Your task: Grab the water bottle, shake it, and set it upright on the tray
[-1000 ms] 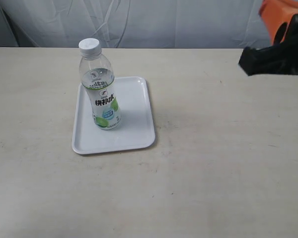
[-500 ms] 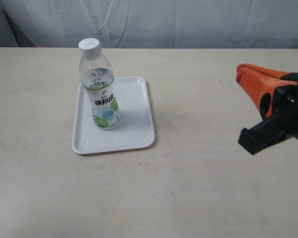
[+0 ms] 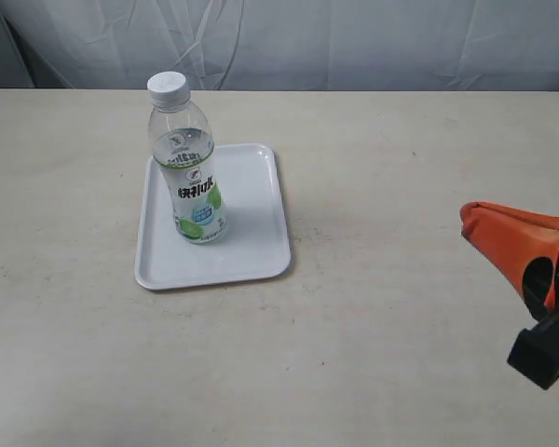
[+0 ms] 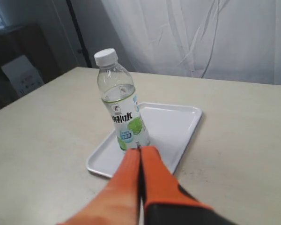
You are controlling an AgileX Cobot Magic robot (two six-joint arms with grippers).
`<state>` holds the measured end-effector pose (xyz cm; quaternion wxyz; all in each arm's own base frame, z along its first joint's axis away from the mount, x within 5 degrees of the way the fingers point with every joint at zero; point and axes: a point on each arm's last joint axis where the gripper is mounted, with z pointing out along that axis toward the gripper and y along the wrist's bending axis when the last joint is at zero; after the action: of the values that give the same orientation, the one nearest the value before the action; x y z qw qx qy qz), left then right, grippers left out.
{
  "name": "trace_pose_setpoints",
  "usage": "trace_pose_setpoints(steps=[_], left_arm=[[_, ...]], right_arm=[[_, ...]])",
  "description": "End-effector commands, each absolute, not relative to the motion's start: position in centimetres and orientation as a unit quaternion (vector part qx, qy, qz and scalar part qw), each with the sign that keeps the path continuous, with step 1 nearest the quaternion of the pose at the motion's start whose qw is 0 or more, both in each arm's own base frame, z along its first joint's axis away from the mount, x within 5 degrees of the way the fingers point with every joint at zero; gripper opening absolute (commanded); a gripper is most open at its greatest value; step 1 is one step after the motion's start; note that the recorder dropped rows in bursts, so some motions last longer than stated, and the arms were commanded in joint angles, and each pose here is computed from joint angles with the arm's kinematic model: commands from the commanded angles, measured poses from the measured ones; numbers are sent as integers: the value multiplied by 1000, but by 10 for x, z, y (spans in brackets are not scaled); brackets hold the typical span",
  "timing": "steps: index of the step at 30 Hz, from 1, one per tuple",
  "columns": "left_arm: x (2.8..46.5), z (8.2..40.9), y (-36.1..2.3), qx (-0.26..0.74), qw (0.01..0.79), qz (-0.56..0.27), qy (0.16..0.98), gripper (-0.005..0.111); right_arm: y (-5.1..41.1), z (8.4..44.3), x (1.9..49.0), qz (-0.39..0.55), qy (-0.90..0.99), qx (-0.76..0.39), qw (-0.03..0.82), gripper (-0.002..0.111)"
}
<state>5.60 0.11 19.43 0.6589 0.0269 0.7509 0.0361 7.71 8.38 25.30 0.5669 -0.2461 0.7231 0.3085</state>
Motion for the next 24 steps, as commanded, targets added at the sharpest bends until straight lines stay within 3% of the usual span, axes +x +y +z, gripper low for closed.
trace_pose_setpoints(steps=[1, 10, 16, 24], left_arm=[[56, 194, 1, 26, 663, 35, 747, 0], [56, 194, 1, 26, 663, 35, 747, 0], [56, 194, 1, 26, 663, 35, 747, 0], [56, 194, 1, 27, 663, 36, 747, 0]], right_arm=[[80, 251, 80, 251, 707, -288, 595, -1], [37, 263, 84, 132, 709, -157, 675, -1], [10, 248, 70, 63, 774, -37, 629, -1], [-1, 218, 52, 15, 795, 39, 605, -1]])
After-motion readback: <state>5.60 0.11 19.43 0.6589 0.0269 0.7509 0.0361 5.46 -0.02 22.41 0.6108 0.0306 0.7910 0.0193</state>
